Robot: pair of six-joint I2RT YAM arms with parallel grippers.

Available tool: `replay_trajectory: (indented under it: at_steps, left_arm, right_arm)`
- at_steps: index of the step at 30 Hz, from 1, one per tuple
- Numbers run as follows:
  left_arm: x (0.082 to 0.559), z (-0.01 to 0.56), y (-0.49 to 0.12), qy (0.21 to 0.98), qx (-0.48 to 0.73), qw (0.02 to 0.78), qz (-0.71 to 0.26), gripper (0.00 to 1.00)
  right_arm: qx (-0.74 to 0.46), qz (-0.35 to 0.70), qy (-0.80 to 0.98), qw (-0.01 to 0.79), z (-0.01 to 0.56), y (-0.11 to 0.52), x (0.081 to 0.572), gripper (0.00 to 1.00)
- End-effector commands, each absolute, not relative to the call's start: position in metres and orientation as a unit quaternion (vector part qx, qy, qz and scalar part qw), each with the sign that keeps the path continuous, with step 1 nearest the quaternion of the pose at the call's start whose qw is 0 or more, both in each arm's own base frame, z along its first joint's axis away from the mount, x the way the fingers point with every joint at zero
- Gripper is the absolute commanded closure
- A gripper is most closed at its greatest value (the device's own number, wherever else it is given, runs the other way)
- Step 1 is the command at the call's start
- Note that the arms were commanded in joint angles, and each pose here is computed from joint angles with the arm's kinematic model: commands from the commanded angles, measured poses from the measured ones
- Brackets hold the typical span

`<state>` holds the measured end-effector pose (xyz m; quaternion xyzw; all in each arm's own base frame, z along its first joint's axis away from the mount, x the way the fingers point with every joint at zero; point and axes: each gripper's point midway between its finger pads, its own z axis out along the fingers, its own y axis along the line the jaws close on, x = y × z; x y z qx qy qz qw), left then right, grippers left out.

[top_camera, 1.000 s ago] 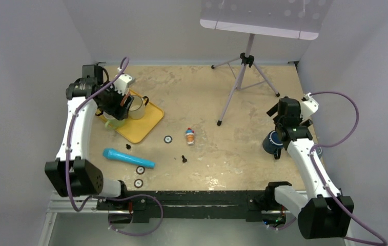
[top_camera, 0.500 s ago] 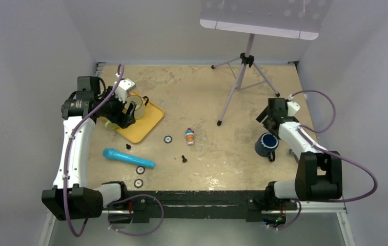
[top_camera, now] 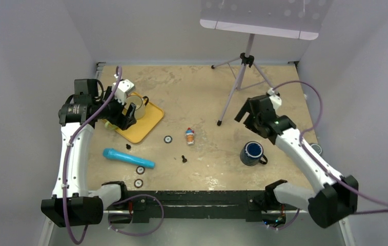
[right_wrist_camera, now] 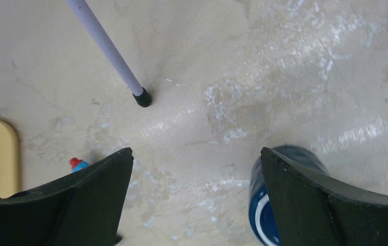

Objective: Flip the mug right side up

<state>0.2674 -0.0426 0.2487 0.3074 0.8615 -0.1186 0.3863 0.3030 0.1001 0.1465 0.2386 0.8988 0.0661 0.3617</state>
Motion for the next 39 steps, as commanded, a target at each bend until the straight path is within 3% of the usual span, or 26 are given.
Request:
replay_trajectory:
  at_steps: [1,6,11,17,28,33,37,39]
  left_arm:
    - [0.264,0.254,-0.052,0.846,0.325,0.4,-0.137,0.18]
    - [0.26,0.256,-0.056,0.841,0.329,0.404,-0.147,0.18]
    - [0.256,0.258,-0.06,0.837,0.333,0.405,-0.155,0.18]
    - [0.252,0.258,-0.063,0.833,0.338,0.407,-0.163,0.18]
    - [0.251,0.258,-0.066,0.829,0.343,0.406,-0.172,0.18]
    - [0.251,0.26,-0.065,0.83,0.341,0.407,-0.171,0.18]
    - [0.251,0.258,-0.065,0.832,0.34,0.405,-0.169,0.18]
    - [0.252,0.258,-0.064,0.832,0.339,0.405,-0.168,0.18]
  right_arm:
    - [0.408,0.082,0.85,0.324,0.15,0.061,0.256,0.02]
    - [0.546,0.15,0.765,0.306,0.154,0.043,0.222,0.14]
    - [0.629,0.112,0.712,0.291,0.129,0.009,0.201,0.18]
    - [0.663,0.108,0.717,0.187,0.072,0.012,0.186,0.17]
    - [0.682,0.183,0.686,0.175,0.055,0.031,0.2,0.25]
    - [0.676,0.2,0.68,0.201,0.06,0.027,0.223,0.41]
    - [0.643,0.224,0.71,0.179,0.057,0.04,0.241,0.51]
    - [0.634,0.222,0.718,0.182,0.058,0.04,0.244,0.61]
